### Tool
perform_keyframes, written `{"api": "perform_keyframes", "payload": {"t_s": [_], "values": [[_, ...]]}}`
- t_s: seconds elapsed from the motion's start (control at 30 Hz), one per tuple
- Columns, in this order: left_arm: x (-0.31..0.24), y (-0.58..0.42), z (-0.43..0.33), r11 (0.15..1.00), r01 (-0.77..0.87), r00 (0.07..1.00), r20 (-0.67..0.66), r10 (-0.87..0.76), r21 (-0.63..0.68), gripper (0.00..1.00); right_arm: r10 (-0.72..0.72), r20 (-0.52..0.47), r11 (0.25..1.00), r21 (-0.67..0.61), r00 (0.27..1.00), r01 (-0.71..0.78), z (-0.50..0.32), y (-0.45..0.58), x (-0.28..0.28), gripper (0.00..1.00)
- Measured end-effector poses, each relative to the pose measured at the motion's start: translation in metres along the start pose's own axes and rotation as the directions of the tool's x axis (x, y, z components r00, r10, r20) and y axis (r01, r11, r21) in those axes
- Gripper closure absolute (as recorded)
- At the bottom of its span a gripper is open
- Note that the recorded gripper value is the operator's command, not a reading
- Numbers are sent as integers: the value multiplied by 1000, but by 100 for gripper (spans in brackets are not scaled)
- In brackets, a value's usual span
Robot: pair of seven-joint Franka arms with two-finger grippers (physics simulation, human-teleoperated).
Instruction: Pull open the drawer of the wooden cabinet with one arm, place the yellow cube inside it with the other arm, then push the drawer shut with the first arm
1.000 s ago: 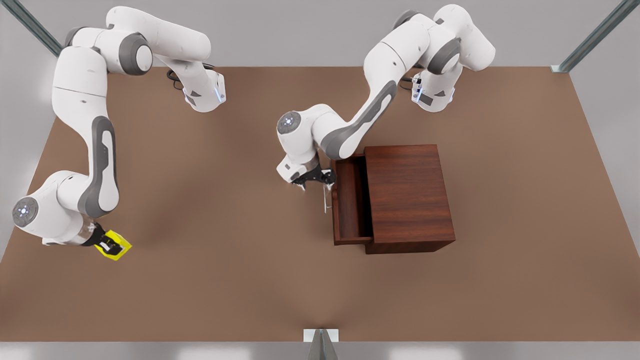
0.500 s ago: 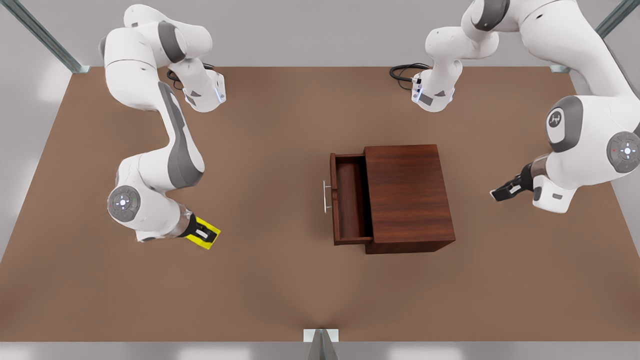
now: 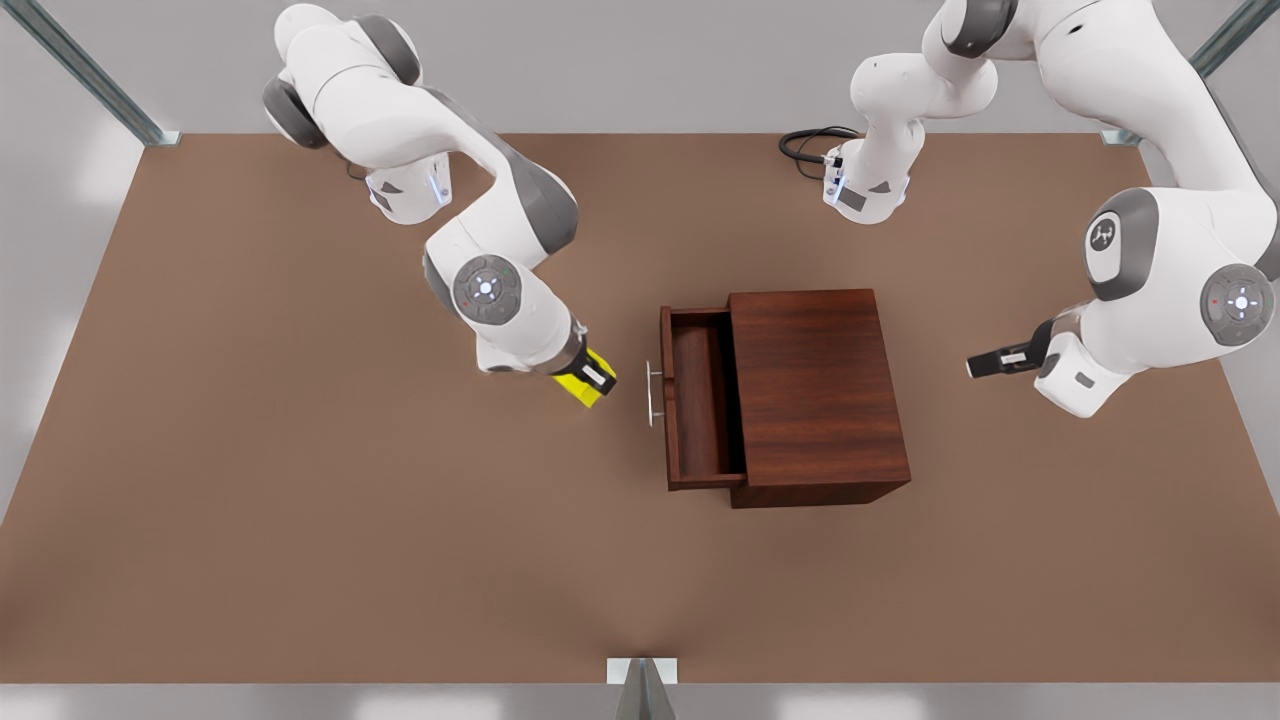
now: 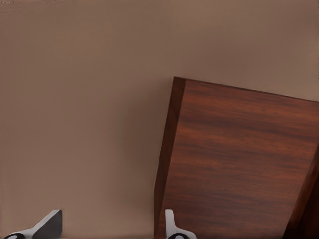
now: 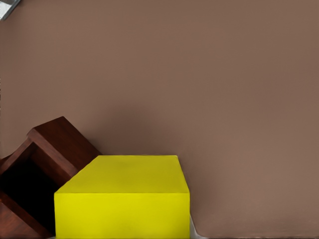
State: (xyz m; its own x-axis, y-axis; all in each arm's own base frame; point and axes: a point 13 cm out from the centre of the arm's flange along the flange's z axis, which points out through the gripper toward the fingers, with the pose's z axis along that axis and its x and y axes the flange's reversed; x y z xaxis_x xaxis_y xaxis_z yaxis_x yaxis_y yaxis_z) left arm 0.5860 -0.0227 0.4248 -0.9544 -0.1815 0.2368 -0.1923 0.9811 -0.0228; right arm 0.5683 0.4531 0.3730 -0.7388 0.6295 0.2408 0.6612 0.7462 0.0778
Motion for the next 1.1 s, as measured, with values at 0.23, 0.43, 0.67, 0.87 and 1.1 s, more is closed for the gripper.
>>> {"api": "perform_keyframes", "payload": {"t_s": [0.23,0.43,0.67,0.87,1.1], "values": [[1,-1,0,997,-77,997,-2,77,-1,0,235,-15,970,-60,972,-236,28,34,46,32],[1,-1,2,993,-121,993,-6,121,-1,0,426,-65,891,-142,903,-430,52,66,54,32],[2,-4,3,987,-161,987,-8,161,-2,0,560,-173,771,-248,810,-586,63,107,65,31],[3,-5,3,983,-184,983,-9,184,-3,0,631,-246,684,-271,736,-677,91,128,71,30],[3,-5,3,980,-200,980,-9,200,-3,0,692,-278,621,-241,666,-746,125,133,78,30]]}}
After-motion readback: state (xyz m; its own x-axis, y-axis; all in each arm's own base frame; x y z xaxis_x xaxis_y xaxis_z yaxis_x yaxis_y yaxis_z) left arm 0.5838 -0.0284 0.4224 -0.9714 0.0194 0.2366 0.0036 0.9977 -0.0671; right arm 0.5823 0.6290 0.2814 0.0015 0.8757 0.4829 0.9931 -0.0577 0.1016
